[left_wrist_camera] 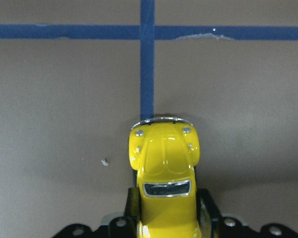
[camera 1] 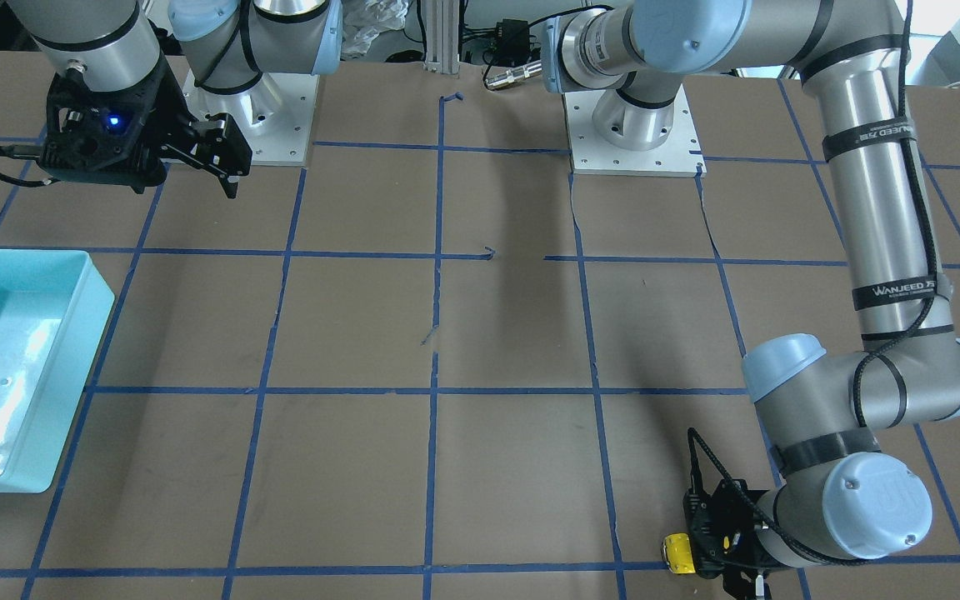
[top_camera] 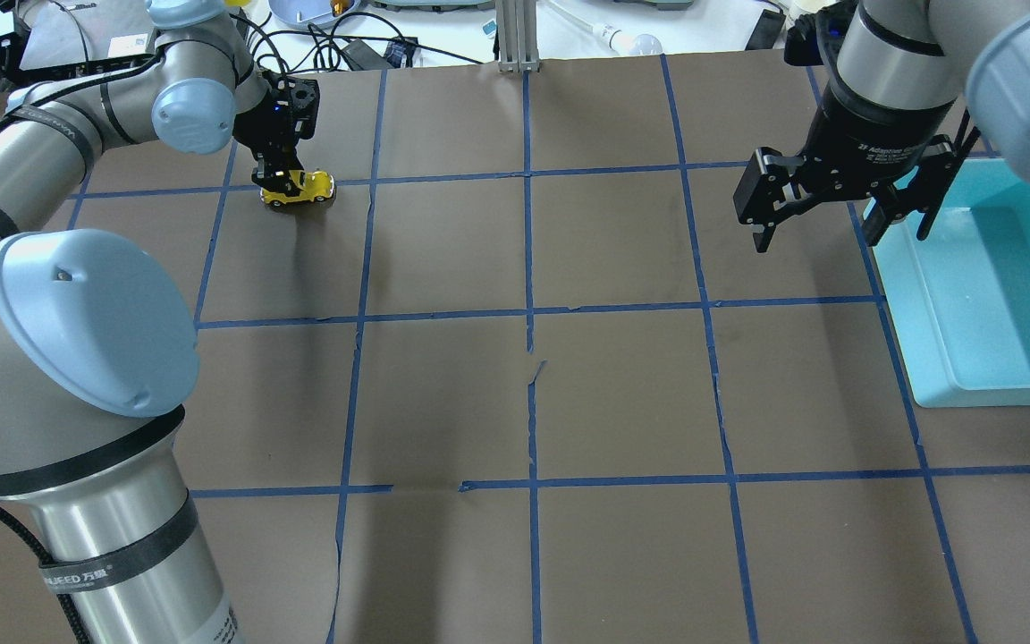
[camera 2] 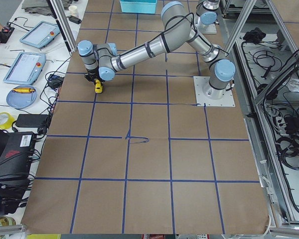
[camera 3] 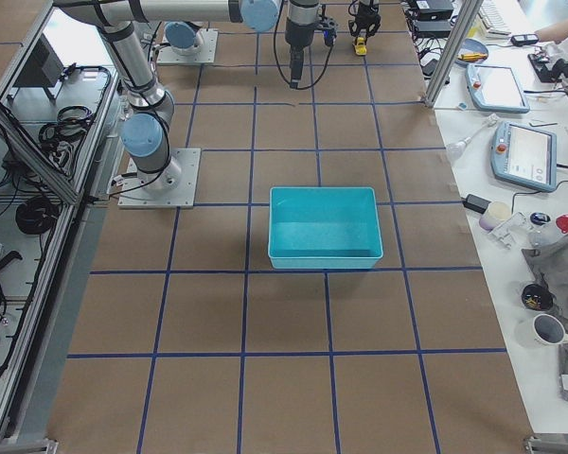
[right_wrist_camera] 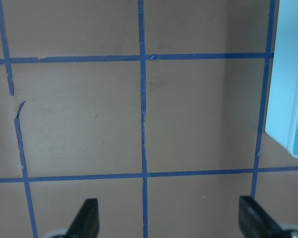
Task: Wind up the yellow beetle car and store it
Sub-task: 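Drag the car back toward the robot with the left gripper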
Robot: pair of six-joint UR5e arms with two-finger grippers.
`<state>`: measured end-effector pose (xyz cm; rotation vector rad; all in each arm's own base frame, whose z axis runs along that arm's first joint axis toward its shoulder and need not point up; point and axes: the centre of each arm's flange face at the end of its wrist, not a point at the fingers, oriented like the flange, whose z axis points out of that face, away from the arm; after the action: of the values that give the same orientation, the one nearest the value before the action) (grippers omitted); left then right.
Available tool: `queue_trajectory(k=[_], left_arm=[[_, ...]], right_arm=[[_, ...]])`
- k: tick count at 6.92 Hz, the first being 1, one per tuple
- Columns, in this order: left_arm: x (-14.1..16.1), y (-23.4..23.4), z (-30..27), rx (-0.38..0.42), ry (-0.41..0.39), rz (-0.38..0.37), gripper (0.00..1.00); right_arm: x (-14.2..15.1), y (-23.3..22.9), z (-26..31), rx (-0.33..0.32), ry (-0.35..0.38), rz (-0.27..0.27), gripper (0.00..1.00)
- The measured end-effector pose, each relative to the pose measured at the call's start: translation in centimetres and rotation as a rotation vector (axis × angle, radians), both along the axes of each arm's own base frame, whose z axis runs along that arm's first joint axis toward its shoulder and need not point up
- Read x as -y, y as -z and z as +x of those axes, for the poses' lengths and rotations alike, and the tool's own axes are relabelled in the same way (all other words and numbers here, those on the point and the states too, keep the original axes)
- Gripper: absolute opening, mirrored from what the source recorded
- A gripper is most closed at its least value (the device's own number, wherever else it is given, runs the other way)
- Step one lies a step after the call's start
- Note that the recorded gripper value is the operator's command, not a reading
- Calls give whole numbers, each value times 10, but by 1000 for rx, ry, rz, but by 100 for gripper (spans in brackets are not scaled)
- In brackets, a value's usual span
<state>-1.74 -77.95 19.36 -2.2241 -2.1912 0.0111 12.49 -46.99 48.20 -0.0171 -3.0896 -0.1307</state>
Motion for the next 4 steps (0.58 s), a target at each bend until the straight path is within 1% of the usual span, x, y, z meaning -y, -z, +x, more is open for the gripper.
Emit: queue_trajectory(k=[2,4], left_arm=[[0,0,3,0,31,0,0],[0,0,8,1,36,0,0]], right_arm=[[0,0,0,-1,0,0,100],[0,0,0,-3,0,0,100]])
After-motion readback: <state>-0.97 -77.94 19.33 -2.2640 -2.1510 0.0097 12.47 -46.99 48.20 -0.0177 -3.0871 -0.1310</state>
